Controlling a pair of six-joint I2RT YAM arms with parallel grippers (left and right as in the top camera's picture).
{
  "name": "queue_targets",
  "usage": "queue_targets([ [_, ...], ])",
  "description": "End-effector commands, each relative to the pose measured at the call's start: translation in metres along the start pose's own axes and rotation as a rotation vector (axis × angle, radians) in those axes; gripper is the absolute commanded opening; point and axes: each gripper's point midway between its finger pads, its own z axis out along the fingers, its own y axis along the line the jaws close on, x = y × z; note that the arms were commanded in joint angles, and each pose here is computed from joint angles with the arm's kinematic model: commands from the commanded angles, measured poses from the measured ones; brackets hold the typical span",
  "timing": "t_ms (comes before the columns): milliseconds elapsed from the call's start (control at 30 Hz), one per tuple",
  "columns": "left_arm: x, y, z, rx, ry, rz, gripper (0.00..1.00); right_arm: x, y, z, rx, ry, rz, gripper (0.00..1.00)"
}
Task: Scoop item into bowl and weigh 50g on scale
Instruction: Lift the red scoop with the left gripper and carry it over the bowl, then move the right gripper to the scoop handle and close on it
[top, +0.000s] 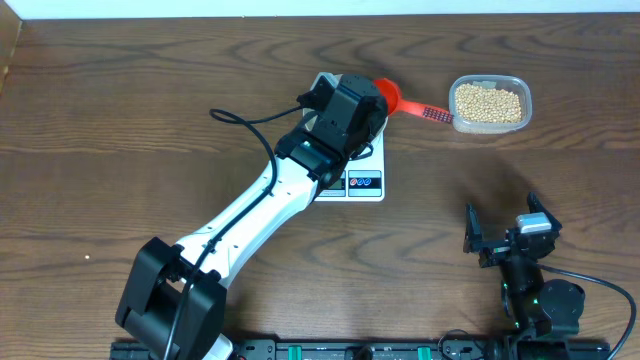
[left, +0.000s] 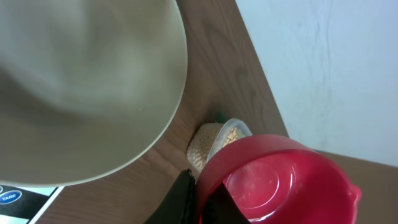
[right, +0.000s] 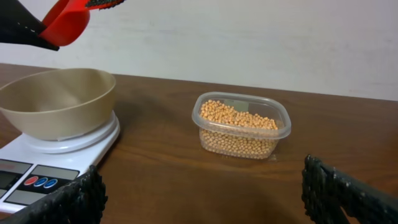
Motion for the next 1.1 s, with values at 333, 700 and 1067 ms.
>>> queue_targets([
  [333, -0.017, 0.000, 0.000, -0.003, -0.069, -0.036, 0.07, -0.051, 0.037, -0.010, -0.230, -0.203, 0.076, 0.99],
  [700, -0.030, 0.003, 0.000, -0.007, -0.092, -0.050, 0.07, -0.096, 0.041, -0.009, -0.280, -0.188, 0.149, 0.99],
  [1067, -0.036, 0.004, 0.000, -0.010, -0.102, -0.043, 0.07, -0.143, 0.046, 0.036, -0.462, 0.007, 0.207, 0.99],
])
